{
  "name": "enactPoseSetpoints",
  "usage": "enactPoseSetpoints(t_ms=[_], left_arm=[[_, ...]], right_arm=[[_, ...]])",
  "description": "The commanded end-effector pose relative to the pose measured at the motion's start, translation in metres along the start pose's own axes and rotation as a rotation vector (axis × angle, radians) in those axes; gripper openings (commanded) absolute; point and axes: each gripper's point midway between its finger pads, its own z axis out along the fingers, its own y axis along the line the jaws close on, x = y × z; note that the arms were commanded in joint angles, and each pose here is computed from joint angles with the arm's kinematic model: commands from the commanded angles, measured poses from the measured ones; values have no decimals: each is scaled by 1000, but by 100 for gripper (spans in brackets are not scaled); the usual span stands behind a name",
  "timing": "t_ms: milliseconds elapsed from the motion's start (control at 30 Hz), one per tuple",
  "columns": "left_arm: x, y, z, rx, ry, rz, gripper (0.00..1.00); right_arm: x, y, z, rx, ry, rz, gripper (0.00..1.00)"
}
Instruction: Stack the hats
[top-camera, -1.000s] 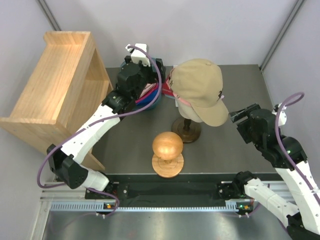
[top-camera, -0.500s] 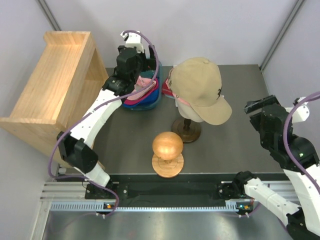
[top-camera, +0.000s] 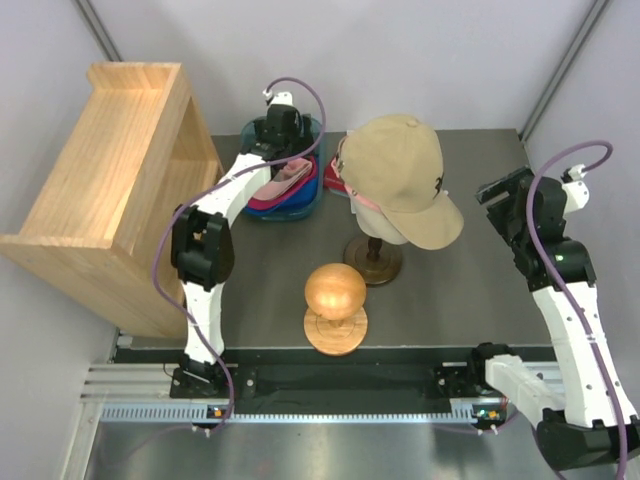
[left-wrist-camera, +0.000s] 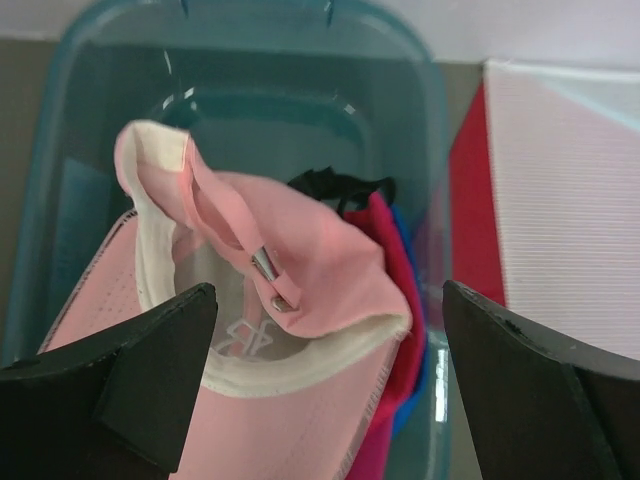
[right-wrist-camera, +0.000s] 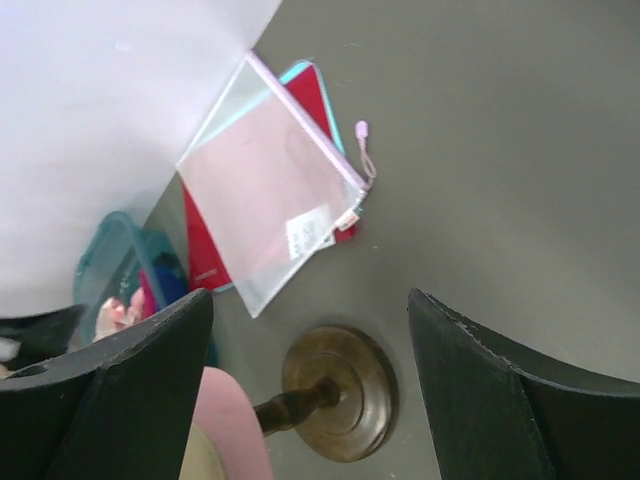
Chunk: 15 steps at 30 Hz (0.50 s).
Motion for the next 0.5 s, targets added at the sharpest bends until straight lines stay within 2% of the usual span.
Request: enactPoseSetpoints(t_ms=[0,33,333,433,467], left_arm=[[-3,10,26,-43,-6,-73,98],[-7,13,29,-62,-15,-78,98],[45,44,60,-175,87,-143,96],[59,45,65,-141,102,-175,93],[51,38,68,-99,66,-196,91]], right_arm=[[-19,32,-4,-144,-10,15,78],[-18,35,-3,-155,0,22,77],[-20,32,5,-151,17,42,78],[-19,33,6,-158,28,43,77],[-18,33,6,-159,31,41,77]])
